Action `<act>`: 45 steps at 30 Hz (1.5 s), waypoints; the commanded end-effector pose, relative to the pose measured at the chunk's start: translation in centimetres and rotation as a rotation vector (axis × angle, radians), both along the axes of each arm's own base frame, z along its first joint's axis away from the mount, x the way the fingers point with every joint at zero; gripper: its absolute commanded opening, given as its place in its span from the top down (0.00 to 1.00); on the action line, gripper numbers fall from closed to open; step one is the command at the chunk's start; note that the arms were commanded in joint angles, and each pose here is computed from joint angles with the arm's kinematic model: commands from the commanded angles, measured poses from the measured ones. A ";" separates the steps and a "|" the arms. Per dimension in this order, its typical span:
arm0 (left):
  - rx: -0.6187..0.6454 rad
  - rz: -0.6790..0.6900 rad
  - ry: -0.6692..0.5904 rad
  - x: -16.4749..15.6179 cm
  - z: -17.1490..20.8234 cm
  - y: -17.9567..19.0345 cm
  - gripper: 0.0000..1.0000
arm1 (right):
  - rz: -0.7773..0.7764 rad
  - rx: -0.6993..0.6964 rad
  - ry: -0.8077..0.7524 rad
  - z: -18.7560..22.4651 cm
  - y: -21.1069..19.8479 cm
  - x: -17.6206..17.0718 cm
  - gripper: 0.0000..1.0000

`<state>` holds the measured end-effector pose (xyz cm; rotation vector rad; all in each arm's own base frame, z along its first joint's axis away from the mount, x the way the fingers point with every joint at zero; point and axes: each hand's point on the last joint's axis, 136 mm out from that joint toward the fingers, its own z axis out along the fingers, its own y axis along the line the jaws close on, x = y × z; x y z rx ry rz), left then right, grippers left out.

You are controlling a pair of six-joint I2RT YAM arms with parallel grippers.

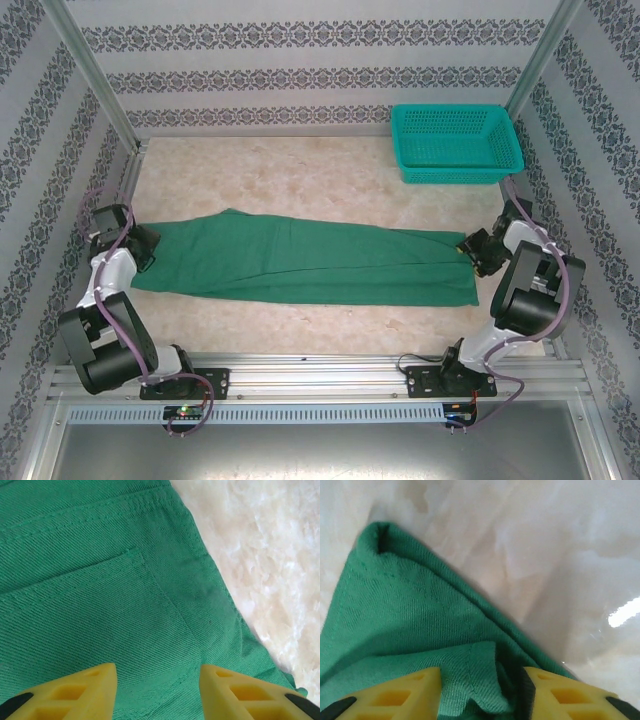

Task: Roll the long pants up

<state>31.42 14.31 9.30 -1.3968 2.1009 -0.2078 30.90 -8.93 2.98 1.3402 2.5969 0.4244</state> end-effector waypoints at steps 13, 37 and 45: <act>0.038 -0.030 -0.017 1.6 0.3 0.7 0.68 | -0.014 -0.208 -0.187 12.1 -3.8 4.7 1.00; 0.018 -0.027 0.007 0.5 2.3 2.0 0.51 | -0.053 -0.166 0.031 4.8 -4.7 -0.8 1.00; 0.075 0.223 0.025 -7.1 1.6 2.0 0.24 | -0.042 -0.115 0.034 3.1 -3.9 -0.6 1.00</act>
